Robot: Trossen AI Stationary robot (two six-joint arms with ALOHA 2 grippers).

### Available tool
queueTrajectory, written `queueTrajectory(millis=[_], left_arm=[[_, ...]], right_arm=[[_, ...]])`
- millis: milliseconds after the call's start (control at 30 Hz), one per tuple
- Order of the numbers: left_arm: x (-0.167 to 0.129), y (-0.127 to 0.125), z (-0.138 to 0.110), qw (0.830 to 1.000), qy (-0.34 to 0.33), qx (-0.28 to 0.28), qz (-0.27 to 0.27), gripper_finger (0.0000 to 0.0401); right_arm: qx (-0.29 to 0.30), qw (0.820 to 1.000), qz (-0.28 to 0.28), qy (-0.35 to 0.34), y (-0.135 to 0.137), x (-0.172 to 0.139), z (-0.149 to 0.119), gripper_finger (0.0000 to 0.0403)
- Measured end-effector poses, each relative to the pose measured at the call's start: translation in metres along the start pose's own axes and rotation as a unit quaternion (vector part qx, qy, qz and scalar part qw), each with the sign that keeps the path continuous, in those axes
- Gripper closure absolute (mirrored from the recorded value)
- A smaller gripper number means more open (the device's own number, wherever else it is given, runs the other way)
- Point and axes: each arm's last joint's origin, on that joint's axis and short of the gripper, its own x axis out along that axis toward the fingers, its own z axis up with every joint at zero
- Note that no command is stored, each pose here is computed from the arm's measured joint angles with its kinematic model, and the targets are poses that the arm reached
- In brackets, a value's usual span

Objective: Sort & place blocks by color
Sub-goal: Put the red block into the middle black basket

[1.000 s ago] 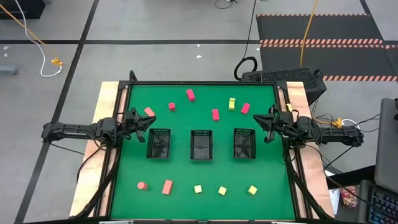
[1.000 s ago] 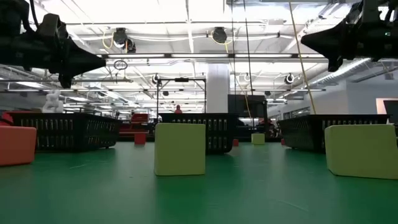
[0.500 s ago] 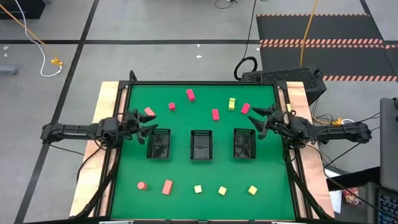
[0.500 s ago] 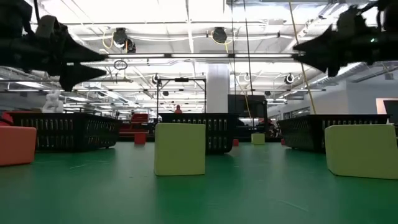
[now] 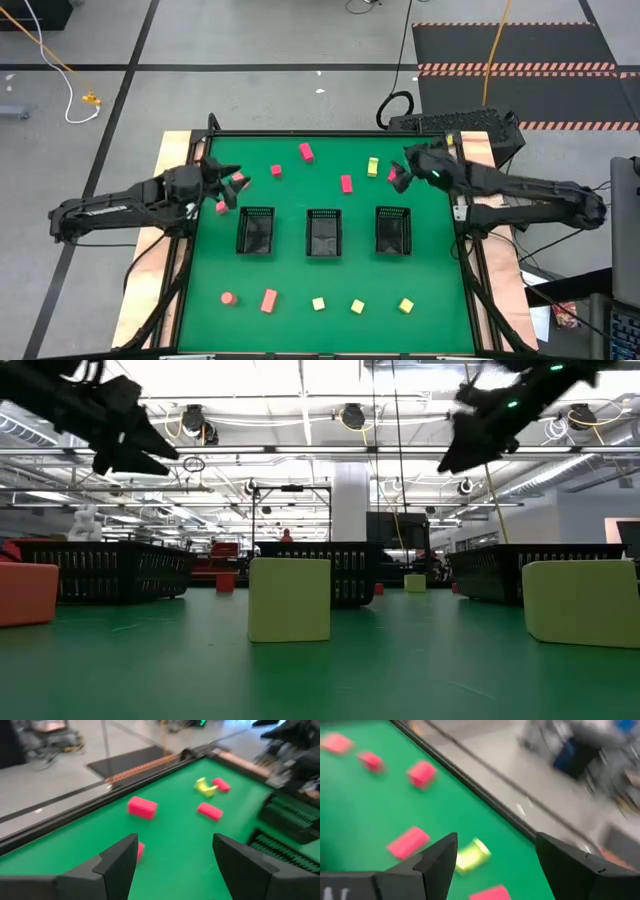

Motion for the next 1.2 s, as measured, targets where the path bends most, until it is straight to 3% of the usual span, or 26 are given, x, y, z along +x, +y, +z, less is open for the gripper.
queueTrajectory(millis=[133,300,567,767,1033,1200], left_arm=[[0.014,0.0,0.011,0.999,0.031,0.001,0.037,0.0146],[0.028,-0.005,0.021,0.999,0.031,-0.012,0.043,0.0146],[0.034,-0.011,0.021,0.997,0.041,0.062,0.028,0.0146],[0.035,-0.009,0.021,0.999,0.038,0.004,0.037,0.0146],[0.037,-0.009,0.021,0.996,0.034,-0.068,0.049,0.0146],[0.038,-0.009,0.03,0.997,-0.014,-0.06,0.047,0.0146]], right_arm=[[0.033,0.99,-0.022,0.139,-0.008,0.03,0.013,0.0143],[0.052,0.973,-0.012,0.223,-0.007,0.067,0.011,0.0143],[0.081,0.974,-0.023,0.21,-0.011,0.078,0.014,0.0143],[0.148,0.959,-0.036,0.238,-0.027,0.09,0.009,0.0144],[0.189,0.936,-0.062,0.291,-0.033,0.109,-0.005,0.0144],[0.203,0.926,-0.073,0.311,-0.031,0.119,-0.012,0.0144]])
